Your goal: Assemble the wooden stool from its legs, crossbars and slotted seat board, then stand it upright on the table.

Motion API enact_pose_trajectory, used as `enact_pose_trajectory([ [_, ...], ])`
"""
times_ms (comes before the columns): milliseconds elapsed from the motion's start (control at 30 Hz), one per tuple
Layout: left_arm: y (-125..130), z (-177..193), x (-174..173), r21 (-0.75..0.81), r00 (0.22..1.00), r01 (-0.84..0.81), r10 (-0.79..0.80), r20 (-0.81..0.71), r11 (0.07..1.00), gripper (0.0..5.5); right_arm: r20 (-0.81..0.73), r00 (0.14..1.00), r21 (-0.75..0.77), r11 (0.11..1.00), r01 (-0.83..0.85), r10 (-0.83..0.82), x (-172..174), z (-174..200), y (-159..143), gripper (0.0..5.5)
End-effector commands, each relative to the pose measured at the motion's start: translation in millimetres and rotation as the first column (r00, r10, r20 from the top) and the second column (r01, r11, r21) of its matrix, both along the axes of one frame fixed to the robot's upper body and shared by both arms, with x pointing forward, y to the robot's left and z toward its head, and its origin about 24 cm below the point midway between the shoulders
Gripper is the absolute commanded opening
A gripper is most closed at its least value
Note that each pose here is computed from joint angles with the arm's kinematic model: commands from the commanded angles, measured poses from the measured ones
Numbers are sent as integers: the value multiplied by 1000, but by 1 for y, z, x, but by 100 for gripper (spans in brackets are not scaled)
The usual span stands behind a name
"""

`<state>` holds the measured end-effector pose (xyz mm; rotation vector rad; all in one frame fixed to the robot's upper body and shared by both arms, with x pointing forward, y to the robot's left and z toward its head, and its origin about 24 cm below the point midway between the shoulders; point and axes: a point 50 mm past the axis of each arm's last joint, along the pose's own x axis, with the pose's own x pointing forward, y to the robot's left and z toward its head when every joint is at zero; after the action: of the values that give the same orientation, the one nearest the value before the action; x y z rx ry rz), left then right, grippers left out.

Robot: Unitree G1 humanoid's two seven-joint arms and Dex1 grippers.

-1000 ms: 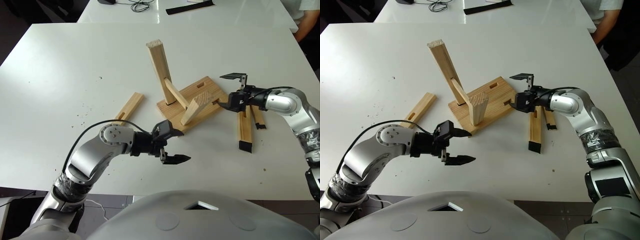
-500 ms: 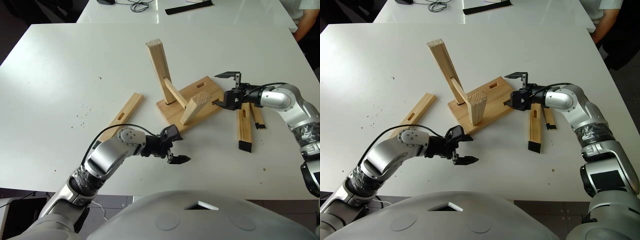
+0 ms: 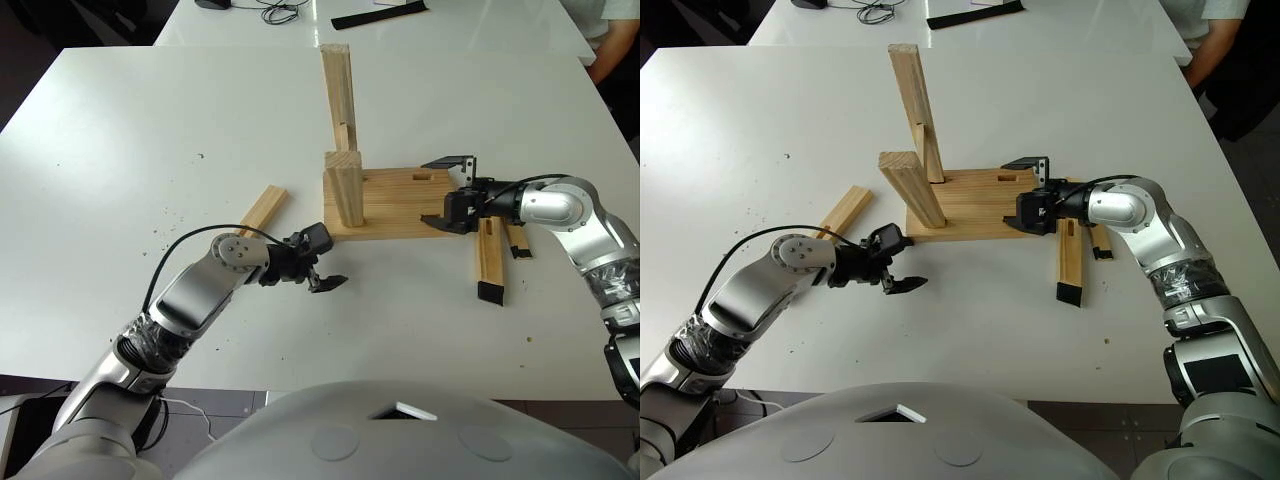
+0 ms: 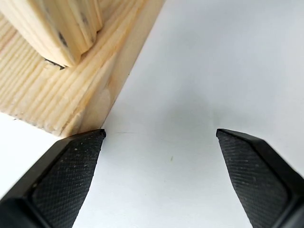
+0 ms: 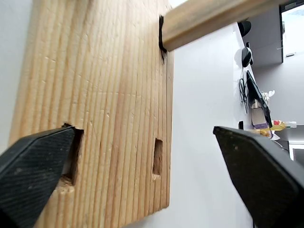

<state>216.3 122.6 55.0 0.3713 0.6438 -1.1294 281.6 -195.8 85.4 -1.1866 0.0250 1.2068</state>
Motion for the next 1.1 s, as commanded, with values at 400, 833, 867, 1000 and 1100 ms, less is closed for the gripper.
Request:
enact_pose_trajectory([
  [400,19,-7,11,90,996,-82,79,45,993,434,-301,952,123,992,-15,52,-24,3,32,536],
  [833,16,2,11,64,996,-71,67,63,995,434,169,917,-4,930,367,-361,52,1,-39,536],
  [867,16,3,10,64,996,-66,62,63,996,434,160,922,-22,933,359,-352,49,-8,-41,536],
  [1000,18,5,12,76,997,-56,51,64,996,434,71,957,-26,958,284,-282,30,-33,-40,536],
  [1100,22,3,13,94,996,-59,53,65,994,434,4,975,29,975,222,-223,15,-37,-31,536],
])
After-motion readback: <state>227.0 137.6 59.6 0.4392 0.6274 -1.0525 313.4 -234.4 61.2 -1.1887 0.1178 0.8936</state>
